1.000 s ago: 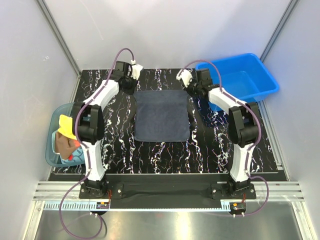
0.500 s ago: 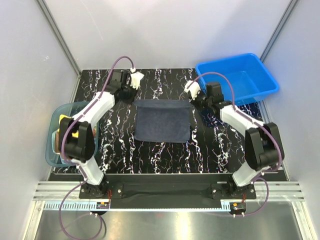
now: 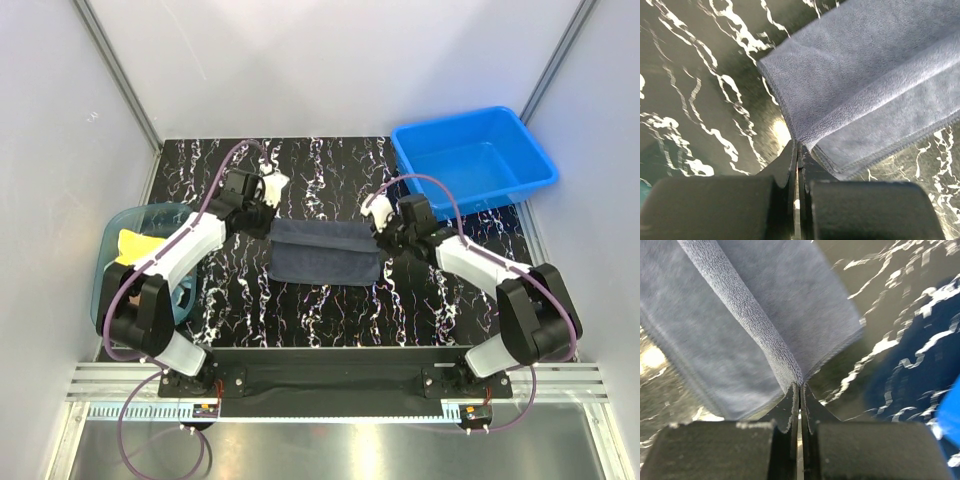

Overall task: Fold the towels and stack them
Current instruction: Fold the towel

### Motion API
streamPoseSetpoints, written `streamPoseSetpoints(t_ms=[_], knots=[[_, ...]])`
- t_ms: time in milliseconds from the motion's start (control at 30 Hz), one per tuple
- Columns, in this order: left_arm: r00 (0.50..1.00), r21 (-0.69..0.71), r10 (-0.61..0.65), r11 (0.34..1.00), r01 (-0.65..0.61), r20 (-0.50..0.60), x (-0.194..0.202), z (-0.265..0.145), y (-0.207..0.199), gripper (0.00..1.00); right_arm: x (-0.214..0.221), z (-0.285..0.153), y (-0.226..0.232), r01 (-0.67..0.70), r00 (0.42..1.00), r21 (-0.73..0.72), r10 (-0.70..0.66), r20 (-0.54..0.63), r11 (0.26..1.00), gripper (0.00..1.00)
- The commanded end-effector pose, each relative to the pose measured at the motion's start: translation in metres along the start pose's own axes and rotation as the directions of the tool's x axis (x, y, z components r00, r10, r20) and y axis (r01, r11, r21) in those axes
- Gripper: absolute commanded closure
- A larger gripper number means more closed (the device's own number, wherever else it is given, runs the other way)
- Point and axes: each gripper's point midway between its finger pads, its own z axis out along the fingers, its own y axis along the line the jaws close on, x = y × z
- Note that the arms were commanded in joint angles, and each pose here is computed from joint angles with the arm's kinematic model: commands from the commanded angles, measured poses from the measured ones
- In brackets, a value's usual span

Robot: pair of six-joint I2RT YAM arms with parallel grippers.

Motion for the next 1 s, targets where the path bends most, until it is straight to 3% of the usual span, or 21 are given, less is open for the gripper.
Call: streamPoseSetpoints(t_ms=[0,333,600,733,833,967], knots=[[1.0,-0.035,-0.025,0.999,0.026,0.013,0.003,-0.001,-0.001,1.0,0.005,-0.007,0.011,-0.045,0.999,0.038,0.046,-0.023,0.998,1.0],[0.996,-0.065,-0.087,0.994,0.086,-0.013,0.021,-0.009,-0.008,1.0,0.006,-0.029,0.018,-0.099,0.995,0.076,0.099,-0.007,0.992,1.0],[0.99,-0.075,-0.111,0.992,0.105,-0.085,0.046,0.001,-0.017,1.0,0.02,-0.021,0.037,-0.154,0.986,0.037,0.155,-0.052,0.987,1.0],[0.99,-0.087,-0.092,0.993,0.083,-0.108,0.05,-0.002,-0.018,0.97,0.029,-0.02,0.05,-0.199,0.975,0.003,0.198,-0.104,0.98,0.93],[0.992,-0.141,-0.079,0.988,0.065,-0.094,0.047,-0.01,-0.013,0.76,0.032,-0.028,0.055,-0.207,0.967,-0.02,0.201,-0.158,0.978,0.78],[0.995,-0.212,-0.091,0.974,0.081,-0.039,0.031,-0.028,-0.002,0.74,0.027,-0.047,0.042,-0.187,0.959,0.043,0.192,-0.207,0.981,0.69]])
